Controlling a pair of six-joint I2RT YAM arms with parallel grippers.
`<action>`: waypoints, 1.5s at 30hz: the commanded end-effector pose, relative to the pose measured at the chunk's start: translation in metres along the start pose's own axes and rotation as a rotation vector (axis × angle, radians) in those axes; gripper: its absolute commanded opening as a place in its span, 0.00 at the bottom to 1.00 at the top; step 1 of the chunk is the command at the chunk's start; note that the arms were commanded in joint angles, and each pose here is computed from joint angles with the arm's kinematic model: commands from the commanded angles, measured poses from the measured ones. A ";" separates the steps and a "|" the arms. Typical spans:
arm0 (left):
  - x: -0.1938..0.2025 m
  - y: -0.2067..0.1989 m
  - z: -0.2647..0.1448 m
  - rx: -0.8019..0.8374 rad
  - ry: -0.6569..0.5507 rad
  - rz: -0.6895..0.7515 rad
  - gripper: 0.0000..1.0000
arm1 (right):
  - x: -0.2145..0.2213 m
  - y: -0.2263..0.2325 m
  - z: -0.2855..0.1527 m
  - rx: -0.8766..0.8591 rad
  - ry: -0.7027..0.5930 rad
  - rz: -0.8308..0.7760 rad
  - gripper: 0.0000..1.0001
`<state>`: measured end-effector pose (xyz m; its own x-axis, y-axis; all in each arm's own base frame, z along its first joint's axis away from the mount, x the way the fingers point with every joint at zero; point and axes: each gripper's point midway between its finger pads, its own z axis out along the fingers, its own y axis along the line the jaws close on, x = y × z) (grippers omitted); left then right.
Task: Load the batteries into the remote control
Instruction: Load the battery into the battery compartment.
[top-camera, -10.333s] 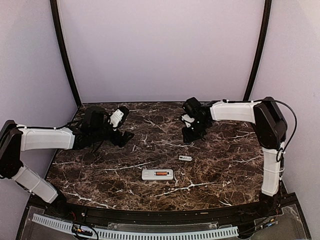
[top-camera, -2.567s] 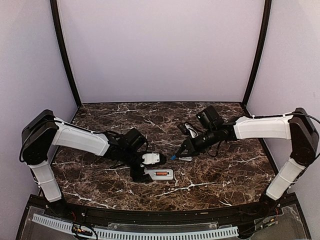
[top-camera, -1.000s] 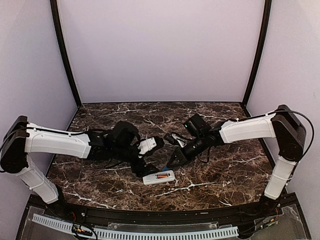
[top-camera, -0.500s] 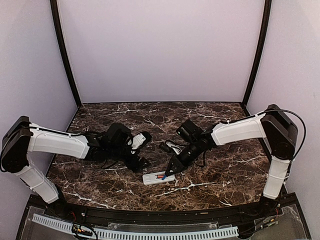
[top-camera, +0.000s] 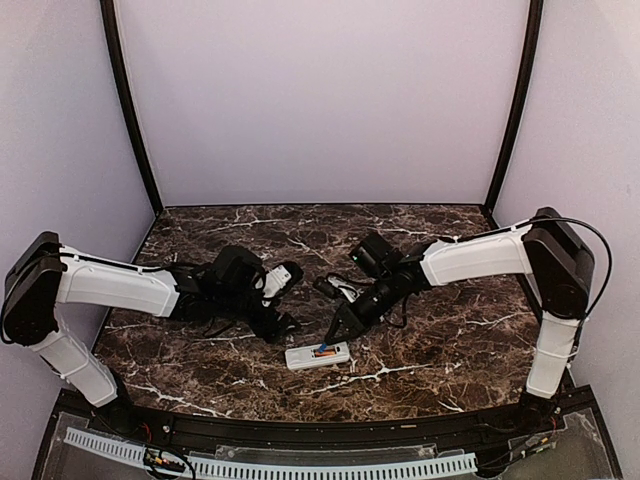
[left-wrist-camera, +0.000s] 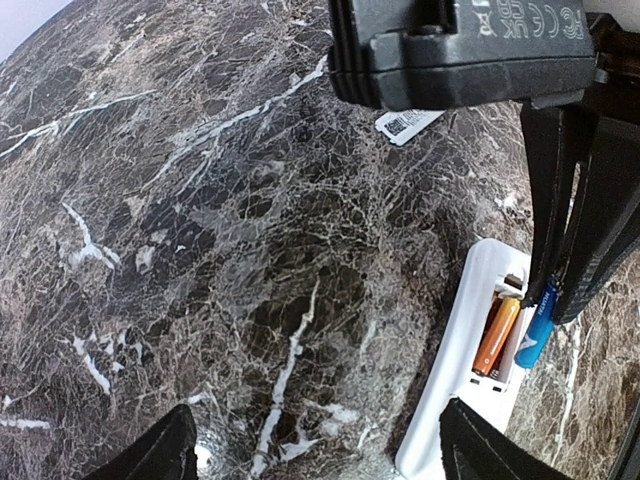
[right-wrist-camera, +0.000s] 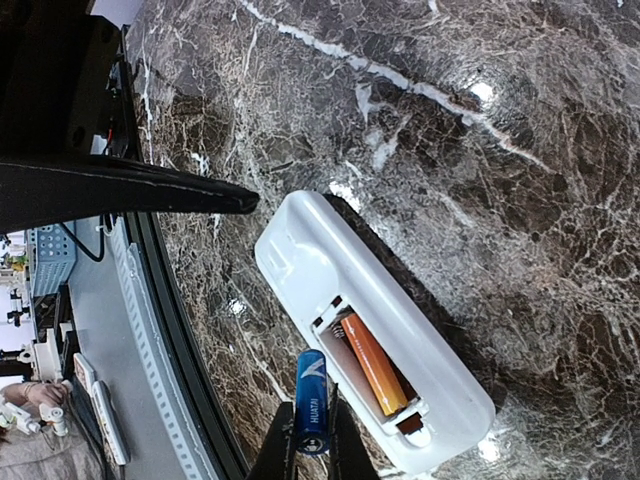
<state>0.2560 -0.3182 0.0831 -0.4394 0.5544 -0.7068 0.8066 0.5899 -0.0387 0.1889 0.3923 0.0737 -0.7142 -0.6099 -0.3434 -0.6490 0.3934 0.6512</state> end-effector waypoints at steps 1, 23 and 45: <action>0.005 0.002 0.000 -0.008 0.007 0.012 0.83 | -0.005 0.000 0.006 -0.007 -0.005 -0.012 0.00; 0.013 0.005 0.000 -0.018 0.036 0.060 0.82 | 0.001 -0.027 0.011 0.126 0.029 -0.022 0.00; 0.057 -0.072 0.015 0.277 0.141 0.320 0.89 | 0.004 -0.028 0.024 0.065 0.012 0.078 0.00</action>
<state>0.1853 -0.3438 0.0488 -0.1971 0.7381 -0.6453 0.9718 0.2340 -0.0291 0.1987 0.3916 0.0504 -0.7491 -0.5902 -0.3008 -0.6246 0.4782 0.6174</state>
